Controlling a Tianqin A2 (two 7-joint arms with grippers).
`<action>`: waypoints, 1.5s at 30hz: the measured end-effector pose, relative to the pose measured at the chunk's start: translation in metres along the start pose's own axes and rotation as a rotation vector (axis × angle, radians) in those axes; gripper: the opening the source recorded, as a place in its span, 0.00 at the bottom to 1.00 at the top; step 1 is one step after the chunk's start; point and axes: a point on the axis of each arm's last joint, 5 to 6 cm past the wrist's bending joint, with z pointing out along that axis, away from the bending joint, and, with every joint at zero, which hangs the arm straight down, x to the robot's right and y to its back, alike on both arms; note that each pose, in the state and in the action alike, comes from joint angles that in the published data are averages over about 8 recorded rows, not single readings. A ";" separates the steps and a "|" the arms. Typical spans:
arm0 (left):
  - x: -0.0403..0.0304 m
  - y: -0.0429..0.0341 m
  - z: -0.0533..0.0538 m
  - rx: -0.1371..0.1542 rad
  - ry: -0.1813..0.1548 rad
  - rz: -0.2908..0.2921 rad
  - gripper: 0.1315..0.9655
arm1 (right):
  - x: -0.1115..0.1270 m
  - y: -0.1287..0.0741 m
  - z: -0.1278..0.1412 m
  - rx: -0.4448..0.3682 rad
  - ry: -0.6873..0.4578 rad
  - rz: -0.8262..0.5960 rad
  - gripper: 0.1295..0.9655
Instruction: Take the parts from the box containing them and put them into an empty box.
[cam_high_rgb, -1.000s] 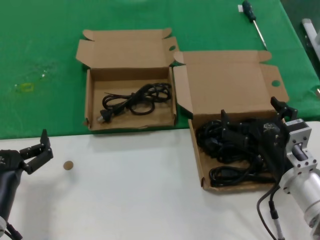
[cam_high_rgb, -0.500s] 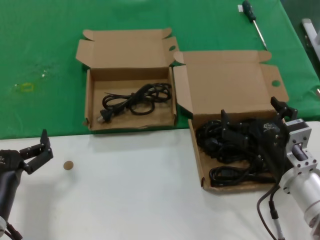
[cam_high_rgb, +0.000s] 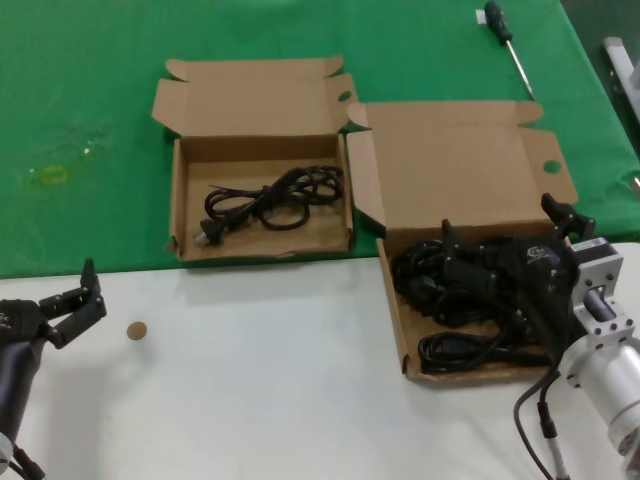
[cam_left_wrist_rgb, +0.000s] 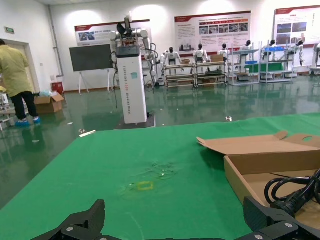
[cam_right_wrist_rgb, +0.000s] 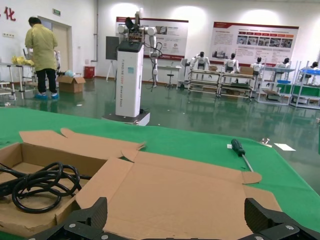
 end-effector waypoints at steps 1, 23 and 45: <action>0.0000 0.0000 0.000 0.000 0.000 0.000 1.00 | 0.000 0.000 0.000 0.000 0.000 0.000 1.00; 0.0000 0.0000 0.000 0.000 0.000 0.000 1.00 | 0.000 0.000 0.000 0.000 0.000 0.000 1.00; 0.0000 0.0000 0.000 0.000 0.000 0.000 1.00 | 0.000 0.000 0.000 0.000 0.000 0.000 1.00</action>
